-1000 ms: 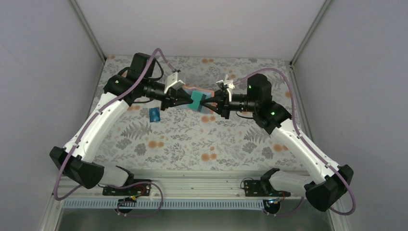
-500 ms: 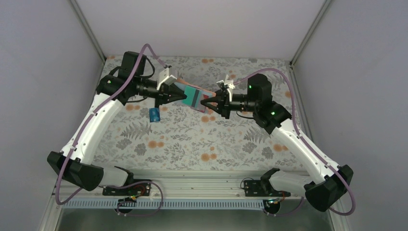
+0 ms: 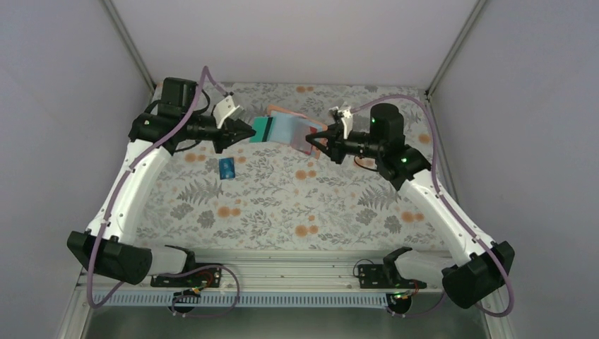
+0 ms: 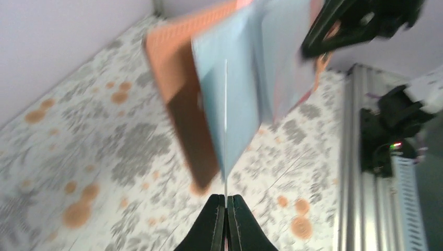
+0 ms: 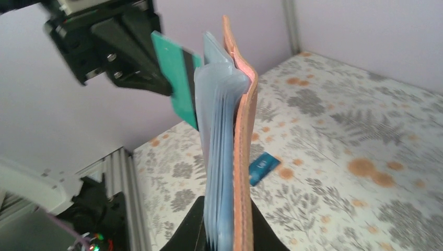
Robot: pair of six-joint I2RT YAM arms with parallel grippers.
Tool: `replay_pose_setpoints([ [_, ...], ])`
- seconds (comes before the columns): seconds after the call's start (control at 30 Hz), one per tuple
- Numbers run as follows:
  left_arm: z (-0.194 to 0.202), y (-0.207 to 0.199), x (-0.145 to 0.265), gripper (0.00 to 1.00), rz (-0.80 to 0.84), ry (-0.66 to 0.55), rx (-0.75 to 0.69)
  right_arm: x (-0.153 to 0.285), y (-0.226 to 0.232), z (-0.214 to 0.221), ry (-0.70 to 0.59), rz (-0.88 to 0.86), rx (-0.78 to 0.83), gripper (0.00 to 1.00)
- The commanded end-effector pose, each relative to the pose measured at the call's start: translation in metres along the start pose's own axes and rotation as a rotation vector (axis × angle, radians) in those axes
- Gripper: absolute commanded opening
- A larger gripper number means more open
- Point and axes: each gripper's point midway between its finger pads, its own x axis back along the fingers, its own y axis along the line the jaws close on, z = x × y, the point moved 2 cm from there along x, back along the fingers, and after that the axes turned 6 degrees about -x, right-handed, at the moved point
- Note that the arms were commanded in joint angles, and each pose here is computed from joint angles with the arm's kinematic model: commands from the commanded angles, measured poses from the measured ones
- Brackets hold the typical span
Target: Take the credit cards out of the card holder
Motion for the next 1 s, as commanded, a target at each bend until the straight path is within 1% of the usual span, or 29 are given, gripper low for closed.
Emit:
replay_pose_setpoints([
  [0.0,0.046,0.038,0.0,0.02,-0.22,0.183,0.02,0.005,-0.041,0.007,0.011,0.134,-0.137,0.04],
  [0.1,0.083,0.062,-0.003,0.02,-0.395,0.341,0.015,0.005,-0.052,0.014,0.023,0.165,-0.169,0.04],
  [0.2,0.111,0.073,-0.016,0.02,-0.469,0.47,0.035,0.007,-0.061,0.017,0.034,0.191,-0.204,0.04],
  [0.27,0.13,0.087,-0.027,0.02,-0.53,0.567,0.111,0.008,-0.066,0.017,0.035,0.206,-0.23,0.04],
  [0.3,0.142,0.097,-0.03,0.02,-0.582,0.62,0.19,0.009,-0.069,0.016,0.032,0.21,-0.242,0.04],
  [0.37,0.161,0.104,-0.042,0.02,-0.59,0.711,0.297,0.009,-0.071,0.016,0.028,0.203,-0.263,0.04],
  [0.4,0.165,0.105,-0.047,0.02,-0.576,0.733,0.33,0.008,-0.071,0.016,0.028,0.197,-0.271,0.04],
  [0.43,0.171,0.102,-0.053,0.02,-0.55,0.744,0.351,0.008,-0.071,0.017,0.031,0.188,-0.279,0.04],
  [0.57,0.167,0.097,-0.074,0.02,-0.468,0.668,0.383,0.007,-0.067,0.022,0.058,0.157,-0.301,0.04],
  [0.6,0.165,0.096,-0.077,0.02,-0.465,0.663,0.368,0.007,-0.067,0.022,0.062,0.156,-0.302,0.04],
  [0.7,0.154,0.099,-0.075,0.02,-0.527,0.657,0.271,0.012,-0.061,0.023,0.056,0.149,-0.283,0.04],
  [0.77,0.154,0.099,-0.075,0.02,-0.543,0.678,0.236,0.015,-0.06,0.022,0.048,0.158,-0.278,0.04],
  [0.87,0.166,0.095,-0.074,0.02,-0.549,0.737,0.233,0.017,-0.062,0.019,0.051,0.179,-0.288,0.04],
  [0.97,0.177,0.081,-0.075,0.02,-0.536,0.745,0.197,0.019,-0.058,0.015,0.04,0.175,-0.294,0.04],
])
